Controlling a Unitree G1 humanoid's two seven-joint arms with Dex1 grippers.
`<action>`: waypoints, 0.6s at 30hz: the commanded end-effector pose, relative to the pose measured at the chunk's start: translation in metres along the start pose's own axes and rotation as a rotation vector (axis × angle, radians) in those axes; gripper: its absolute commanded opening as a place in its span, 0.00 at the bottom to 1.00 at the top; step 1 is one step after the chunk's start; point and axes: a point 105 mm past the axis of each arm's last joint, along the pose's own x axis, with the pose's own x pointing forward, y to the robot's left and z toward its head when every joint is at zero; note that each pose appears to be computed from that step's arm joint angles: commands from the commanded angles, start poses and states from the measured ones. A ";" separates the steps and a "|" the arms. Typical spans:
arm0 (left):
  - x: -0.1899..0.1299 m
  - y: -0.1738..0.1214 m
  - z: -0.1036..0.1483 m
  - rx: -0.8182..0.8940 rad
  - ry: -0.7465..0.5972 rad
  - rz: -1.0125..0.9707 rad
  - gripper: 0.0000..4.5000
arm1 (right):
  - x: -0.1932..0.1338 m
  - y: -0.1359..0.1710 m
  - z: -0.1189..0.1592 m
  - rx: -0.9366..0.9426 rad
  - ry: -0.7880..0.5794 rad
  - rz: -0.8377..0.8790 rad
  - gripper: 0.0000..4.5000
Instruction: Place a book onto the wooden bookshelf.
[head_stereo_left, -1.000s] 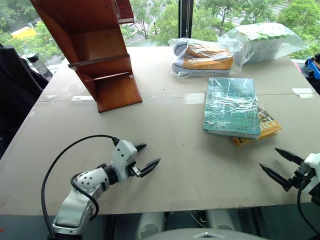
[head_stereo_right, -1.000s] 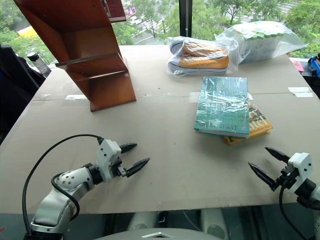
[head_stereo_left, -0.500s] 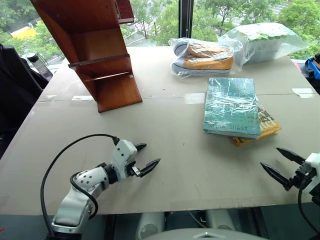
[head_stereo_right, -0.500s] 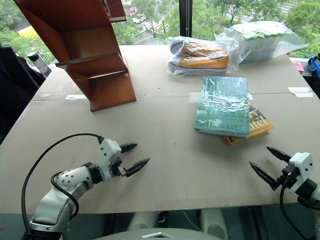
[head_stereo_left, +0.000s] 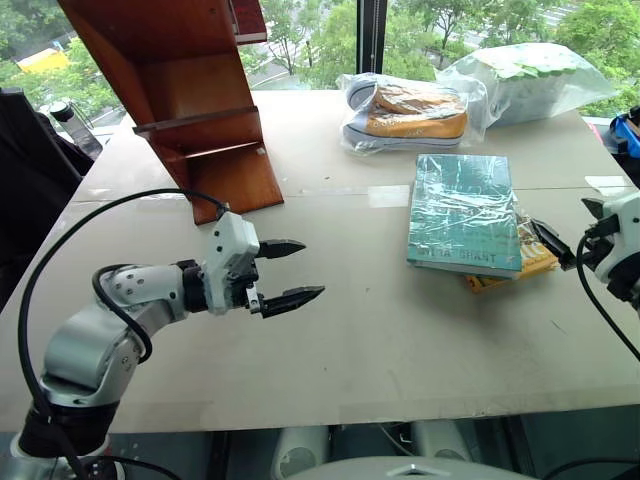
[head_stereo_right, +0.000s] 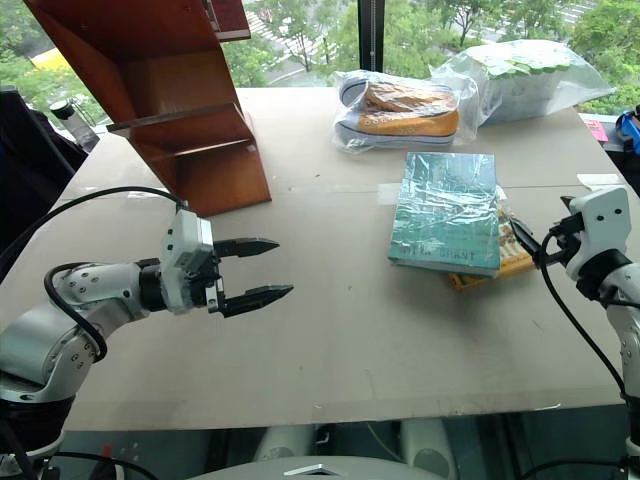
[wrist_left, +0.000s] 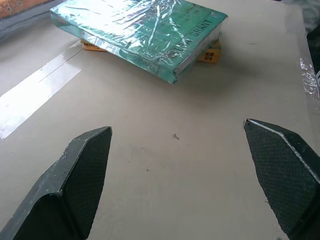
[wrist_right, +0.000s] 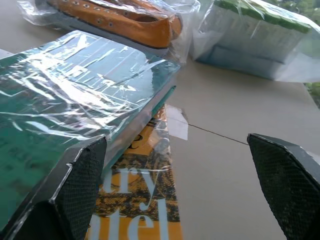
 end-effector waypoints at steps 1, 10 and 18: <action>-0.009 0.002 0.023 0.076 -0.021 0.007 1.00 | 0.007 -0.031 -0.009 -0.014 0.046 -0.173 0.61; -0.028 0.001 0.040 0.100 0.006 0.026 1.00 | 0.049 -0.037 -0.046 0.008 0.172 -0.084 0.02; -0.039 0.001 0.039 0.069 0.006 0.068 1.00 | 0.070 -0.026 -0.061 0.135 0.261 0.040 0.02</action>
